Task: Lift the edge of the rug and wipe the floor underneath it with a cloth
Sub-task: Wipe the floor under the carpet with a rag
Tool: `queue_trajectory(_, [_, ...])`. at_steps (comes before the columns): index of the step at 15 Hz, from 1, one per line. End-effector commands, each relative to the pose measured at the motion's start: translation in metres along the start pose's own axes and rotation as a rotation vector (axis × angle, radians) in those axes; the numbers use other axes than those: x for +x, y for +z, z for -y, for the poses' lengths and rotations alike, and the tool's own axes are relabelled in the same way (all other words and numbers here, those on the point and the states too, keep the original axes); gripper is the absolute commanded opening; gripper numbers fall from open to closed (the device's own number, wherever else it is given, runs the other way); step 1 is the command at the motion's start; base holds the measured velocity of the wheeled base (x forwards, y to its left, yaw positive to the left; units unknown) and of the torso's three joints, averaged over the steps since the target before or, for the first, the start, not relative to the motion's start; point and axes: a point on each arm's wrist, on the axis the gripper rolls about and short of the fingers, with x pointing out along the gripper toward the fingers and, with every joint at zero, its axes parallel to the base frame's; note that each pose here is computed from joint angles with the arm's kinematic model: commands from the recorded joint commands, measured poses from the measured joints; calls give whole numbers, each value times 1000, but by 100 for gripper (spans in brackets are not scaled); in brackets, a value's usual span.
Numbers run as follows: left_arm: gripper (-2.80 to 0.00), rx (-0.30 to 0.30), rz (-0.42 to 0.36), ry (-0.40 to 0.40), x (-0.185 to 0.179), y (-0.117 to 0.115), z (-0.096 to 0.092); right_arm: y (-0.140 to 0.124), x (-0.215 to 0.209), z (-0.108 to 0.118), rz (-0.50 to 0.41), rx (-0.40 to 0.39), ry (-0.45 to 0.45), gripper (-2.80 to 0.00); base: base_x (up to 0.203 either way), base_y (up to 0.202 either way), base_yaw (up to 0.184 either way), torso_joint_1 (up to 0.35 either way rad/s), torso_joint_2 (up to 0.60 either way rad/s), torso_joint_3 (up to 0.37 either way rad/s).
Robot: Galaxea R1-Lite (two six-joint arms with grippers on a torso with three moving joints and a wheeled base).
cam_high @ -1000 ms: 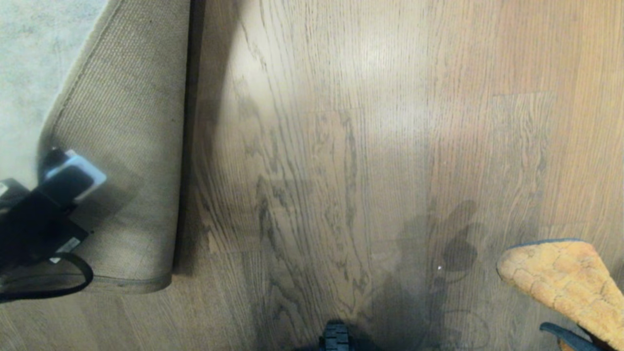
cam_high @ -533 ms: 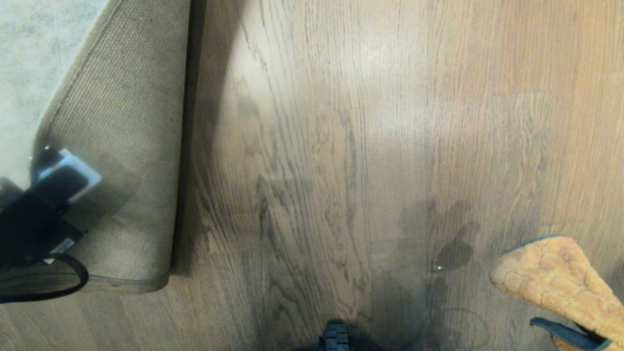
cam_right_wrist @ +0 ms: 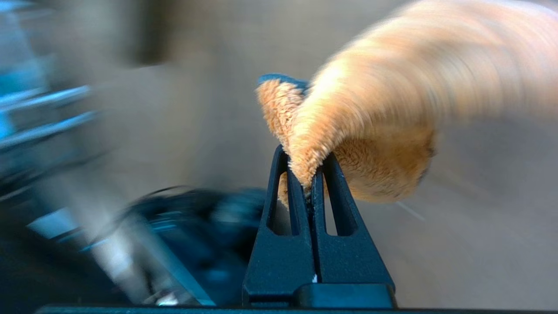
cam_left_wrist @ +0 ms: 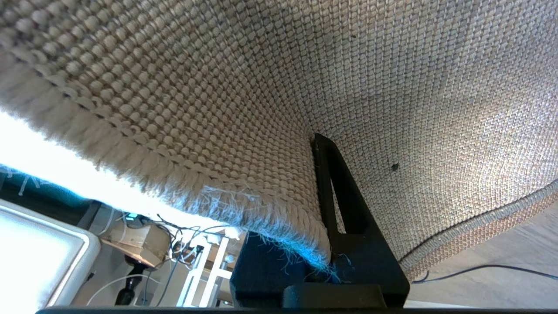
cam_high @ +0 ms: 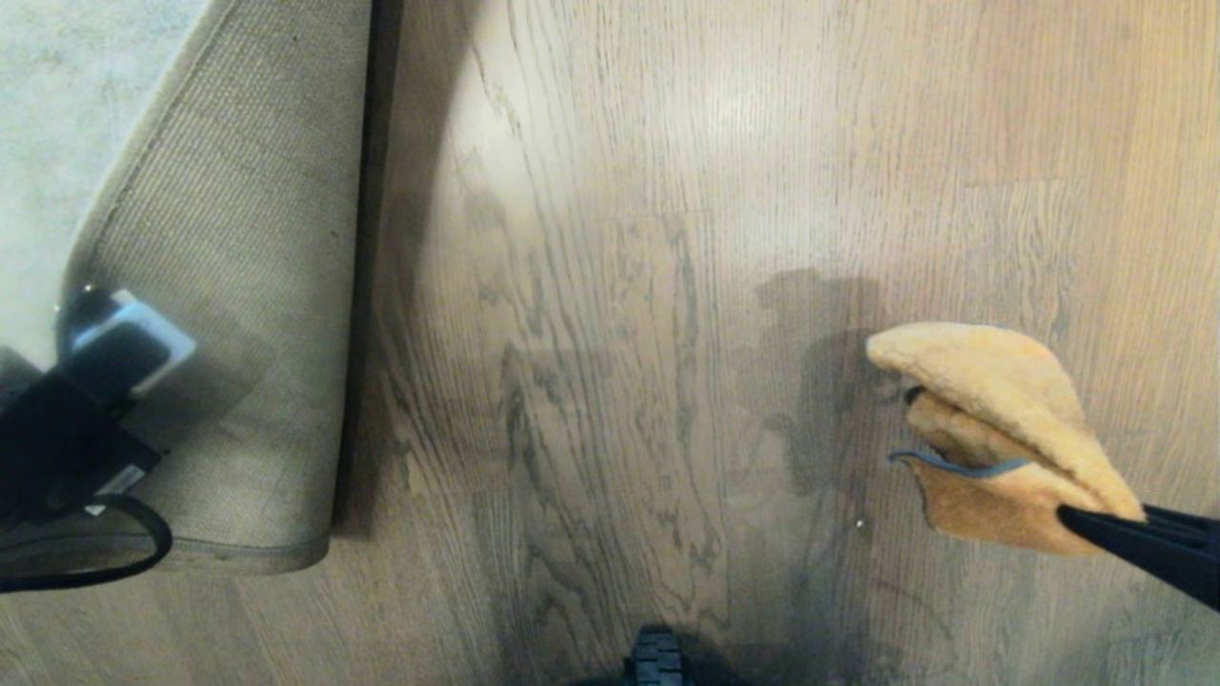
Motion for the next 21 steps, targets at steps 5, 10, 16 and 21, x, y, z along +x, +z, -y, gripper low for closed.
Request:
queue_trajectory(5, [-280,1,-13,-1,0,-3,2,-5,117,-57,-179,12,501,-280,0,0,0,0,0,0])
queue_trajectory(10, [-280,2,-21,-4,-1,-5,4,-45,212,-113,-191,2,553,-280,0,0,0,0,0,0])
queue_trajectory(16, [-280,6,-27,-9,-1,-7,6,-68,283,-157,-87,119,428,-280,0,0,0,0,0,0])
queue_trajectory(21, [-280,8,-29,-12,-1,-7,7,-103,300,-195,-91,163,428,-280,0,0,0,0,0,0])
